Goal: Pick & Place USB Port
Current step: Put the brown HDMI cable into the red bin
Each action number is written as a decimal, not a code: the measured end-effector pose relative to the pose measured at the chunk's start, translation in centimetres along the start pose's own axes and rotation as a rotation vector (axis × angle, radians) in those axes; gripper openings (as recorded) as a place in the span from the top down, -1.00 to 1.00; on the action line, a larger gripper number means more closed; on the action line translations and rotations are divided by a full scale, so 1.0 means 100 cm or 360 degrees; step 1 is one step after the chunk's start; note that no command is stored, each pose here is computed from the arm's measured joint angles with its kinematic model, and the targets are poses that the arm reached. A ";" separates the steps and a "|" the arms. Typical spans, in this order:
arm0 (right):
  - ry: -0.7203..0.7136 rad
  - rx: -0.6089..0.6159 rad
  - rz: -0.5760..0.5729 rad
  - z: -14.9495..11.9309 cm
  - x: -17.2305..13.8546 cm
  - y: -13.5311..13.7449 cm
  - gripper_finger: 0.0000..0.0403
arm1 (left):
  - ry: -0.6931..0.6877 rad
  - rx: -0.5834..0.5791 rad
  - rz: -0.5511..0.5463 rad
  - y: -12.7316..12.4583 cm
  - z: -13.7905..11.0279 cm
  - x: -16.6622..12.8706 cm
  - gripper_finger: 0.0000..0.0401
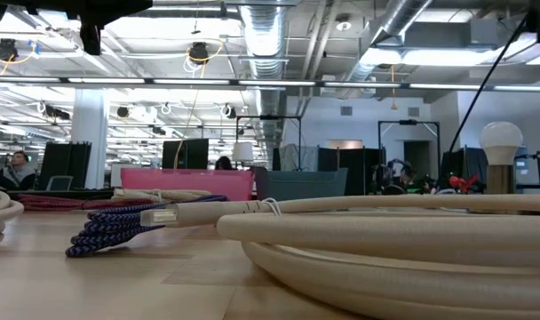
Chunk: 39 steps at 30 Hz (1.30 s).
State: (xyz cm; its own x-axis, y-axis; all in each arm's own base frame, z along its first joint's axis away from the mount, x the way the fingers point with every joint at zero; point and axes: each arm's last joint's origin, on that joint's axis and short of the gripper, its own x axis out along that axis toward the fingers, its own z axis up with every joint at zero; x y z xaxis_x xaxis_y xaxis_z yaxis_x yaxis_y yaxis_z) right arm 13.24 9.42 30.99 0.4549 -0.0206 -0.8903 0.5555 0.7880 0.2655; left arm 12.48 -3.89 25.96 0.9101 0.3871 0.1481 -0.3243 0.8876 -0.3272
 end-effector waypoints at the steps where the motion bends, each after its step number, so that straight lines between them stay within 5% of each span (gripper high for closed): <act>1: -0.0021 -0.0001 -0.0005 0.000 0.000 0.000 0.65 | -0.0001 -0.0001 0.0000 0.000 0.000 0.000 0.92; 10: -0.0044 -0.0044 -0.0032 0.005 0.002 -0.001 0.65 | -0.0007 -0.0080 -0.0002 0.000 0.001 0.000 0.92; 16: 0.0280 0.0122 -0.0034 0.002 0.014 0.007 0.65 | -0.0007 -0.0080 -0.0002 0.000 0.001 0.000 0.92; 22: 0.0460 0.0263 -0.0232 -0.007 0.037 0.022 0.62 | -0.0007 -0.0080 -0.0003 0.000 0.001 0.000 0.92; 31: 0.0657 0.0294 -0.0552 -0.025 0.081 0.044 0.29 | -0.0007 -0.0080 -0.0005 0.000 0.001 0.000 0.92; 39: 0.0779 0.0231 -0.0607 -0.043 0.109 0.060 0.07 | -0.0007 -0.0080 -0.0005 0.000 0.001 0.000 0.92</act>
State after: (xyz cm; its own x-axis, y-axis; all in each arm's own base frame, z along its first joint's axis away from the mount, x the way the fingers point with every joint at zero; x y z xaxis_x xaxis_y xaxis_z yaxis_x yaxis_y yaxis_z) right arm 18.57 16.59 21.33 -0.1451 0.0275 -0.9890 0.7200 0.6886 -0.0865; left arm 12.47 -3.89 26.02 0.9099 0.3855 0.1531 -0.3080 0.8752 -0.3730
